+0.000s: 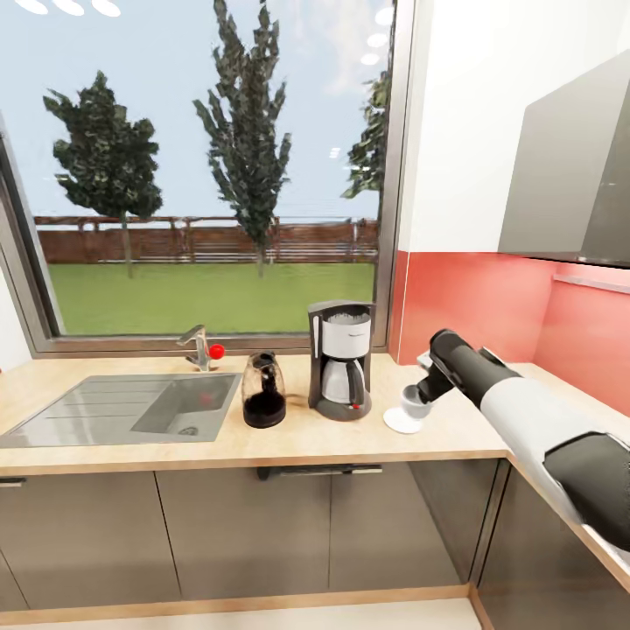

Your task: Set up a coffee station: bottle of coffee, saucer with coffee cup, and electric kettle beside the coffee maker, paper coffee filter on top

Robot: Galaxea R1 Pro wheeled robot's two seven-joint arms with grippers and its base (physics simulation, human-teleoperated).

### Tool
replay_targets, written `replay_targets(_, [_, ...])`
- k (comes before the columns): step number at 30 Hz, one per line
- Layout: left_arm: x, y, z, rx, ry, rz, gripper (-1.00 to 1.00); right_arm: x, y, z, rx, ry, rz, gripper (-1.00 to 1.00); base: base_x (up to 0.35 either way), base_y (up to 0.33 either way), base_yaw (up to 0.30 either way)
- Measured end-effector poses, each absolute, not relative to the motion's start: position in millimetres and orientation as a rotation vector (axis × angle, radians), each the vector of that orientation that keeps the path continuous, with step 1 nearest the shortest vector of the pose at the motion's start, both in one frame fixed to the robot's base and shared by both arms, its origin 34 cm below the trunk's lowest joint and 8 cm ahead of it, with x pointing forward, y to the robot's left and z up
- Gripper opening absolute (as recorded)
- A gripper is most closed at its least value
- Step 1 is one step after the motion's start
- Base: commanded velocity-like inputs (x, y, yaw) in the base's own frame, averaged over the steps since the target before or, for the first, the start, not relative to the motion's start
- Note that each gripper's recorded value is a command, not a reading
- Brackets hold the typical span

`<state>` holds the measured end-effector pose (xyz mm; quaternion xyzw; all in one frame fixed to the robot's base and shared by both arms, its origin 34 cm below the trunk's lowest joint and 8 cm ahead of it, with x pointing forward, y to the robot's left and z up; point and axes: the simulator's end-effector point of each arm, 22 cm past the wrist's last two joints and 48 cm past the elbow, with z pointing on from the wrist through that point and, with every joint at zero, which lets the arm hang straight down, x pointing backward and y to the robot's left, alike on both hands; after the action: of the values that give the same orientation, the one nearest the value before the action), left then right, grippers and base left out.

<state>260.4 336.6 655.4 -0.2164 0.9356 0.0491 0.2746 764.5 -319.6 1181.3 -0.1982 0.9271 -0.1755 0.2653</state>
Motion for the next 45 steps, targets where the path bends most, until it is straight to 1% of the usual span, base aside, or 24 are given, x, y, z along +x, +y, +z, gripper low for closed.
replay_targets(9, [260.3, 336.9, 655.4, -0.583, 2.515, 0.133, 1.00, 744.6, -311.2, 1154.0, -0.667, 2.595, -0.413, -1.00, 0.000, 0.000, 0.000])
replay_targets(12, [260.3, 336.8, 655.4, -0.584, 2.515, 0.133, 1.00, 734.6, -302.4, 1144.8, -0.690, 2.638, -0.311, -1.00, 0.000, 0.000, 0.000])
replay_targets(22, [260.1, 337.1, 655.5, -0.587, 2.514, 0.134, 1.00, 729.0, -302.9, 1142.9, -0.674, 2.661, -0.226, -1.00, 0.038, 0.000, 0.000])
replay_targets(27, [260.0, 337.2, 655.5, -0.589, 2.513, 0.134, 1.00, 732.7, -305.3, 1148.9, -0.619, 2.648, -0.182, -1.00, 0.095, 0.000, 0.000])
replay_targets(33, [259.7, 337.7, 655.5, -0.595, 2.513, 0.135, 1.00, 731.9, -311.6, 1147.7, -0.596, 2.656, -0.185, -1.00, 0.224, 0.000, 0.000])
replay_targets(45, [258.0, 337.6, 655.0, -0.596, 2.516, 0.135, 1.00, 725.0, -330.7, 1137.5, -0.549, 2.699, -0.188, -1.00, 0.325, 0.000, 0.000])
